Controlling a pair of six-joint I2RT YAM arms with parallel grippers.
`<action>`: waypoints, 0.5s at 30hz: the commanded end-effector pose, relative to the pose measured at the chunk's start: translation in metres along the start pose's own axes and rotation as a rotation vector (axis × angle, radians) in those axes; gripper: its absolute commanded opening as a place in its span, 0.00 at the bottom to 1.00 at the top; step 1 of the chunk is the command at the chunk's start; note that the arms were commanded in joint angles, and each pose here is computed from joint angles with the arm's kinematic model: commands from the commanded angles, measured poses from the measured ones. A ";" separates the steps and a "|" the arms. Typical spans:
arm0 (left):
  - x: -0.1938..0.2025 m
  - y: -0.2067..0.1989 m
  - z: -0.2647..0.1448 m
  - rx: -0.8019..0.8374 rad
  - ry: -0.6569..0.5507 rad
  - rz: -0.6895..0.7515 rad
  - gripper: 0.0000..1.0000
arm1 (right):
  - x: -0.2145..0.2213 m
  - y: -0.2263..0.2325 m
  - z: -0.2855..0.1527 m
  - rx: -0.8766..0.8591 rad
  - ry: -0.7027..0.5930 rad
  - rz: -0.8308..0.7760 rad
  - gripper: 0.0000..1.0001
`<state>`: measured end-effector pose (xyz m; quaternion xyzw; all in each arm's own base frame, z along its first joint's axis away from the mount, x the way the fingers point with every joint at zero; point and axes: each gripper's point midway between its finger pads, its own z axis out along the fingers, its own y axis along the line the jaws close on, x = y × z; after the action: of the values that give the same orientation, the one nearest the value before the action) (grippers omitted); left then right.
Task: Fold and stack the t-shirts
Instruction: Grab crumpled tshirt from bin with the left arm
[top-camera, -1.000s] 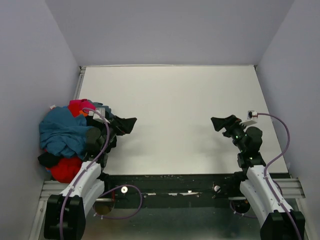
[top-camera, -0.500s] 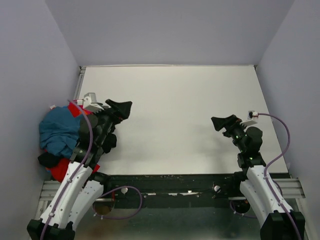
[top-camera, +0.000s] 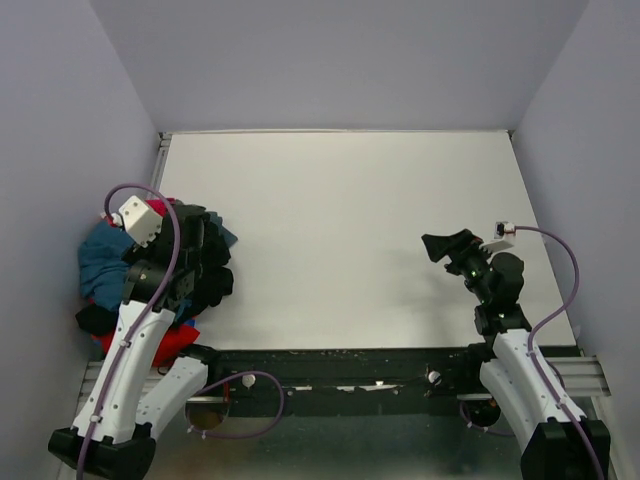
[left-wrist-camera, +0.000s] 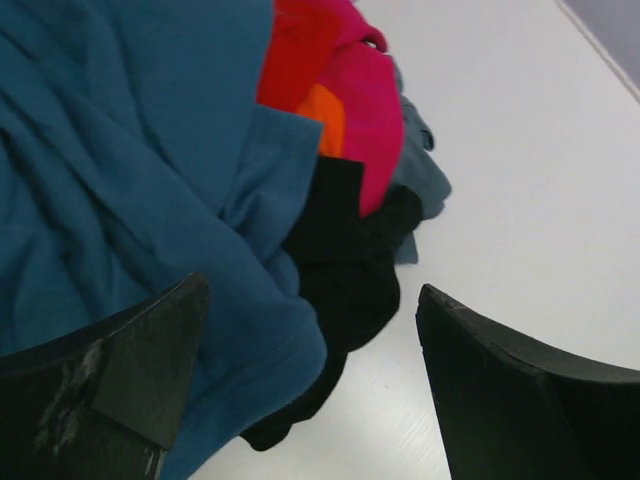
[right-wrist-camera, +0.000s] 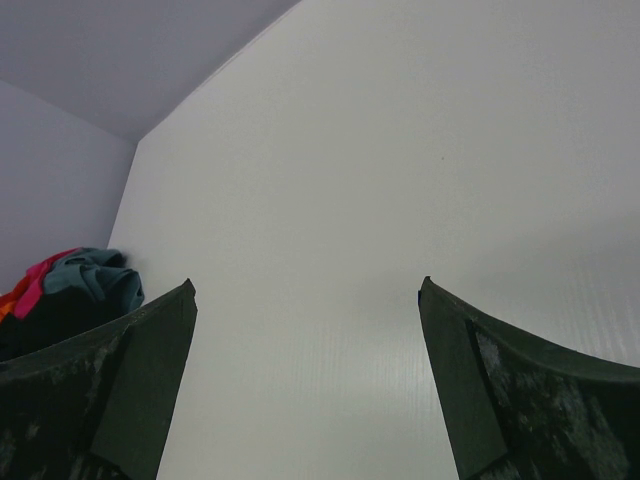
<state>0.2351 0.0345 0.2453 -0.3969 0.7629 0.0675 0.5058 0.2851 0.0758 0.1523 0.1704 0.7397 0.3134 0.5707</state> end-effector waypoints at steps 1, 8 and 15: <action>-0.004 0.047 0.003 -0.200 -0.039 0.046 0.92 | -0.004 0.002 0.001 -0.004 -0.014 0.006 1.00; 0.010 0.066 0.017 -0.338 0.015 0.050 0.74 | -0.003 0.001 0.001 -0.001 -0.008 0.009 1.00; 0.002 0.058 0.019 -0.338 0.018 0.049 0.00 | -0.002 -0.001 0.002 0.006 -0.007 0.012 1.00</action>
<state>0.2114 0.0774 0.1978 -0.4486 0.7685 0.2035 0.4083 0.2855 0.0759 0.1493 0.1733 0.7427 0.3132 0.5660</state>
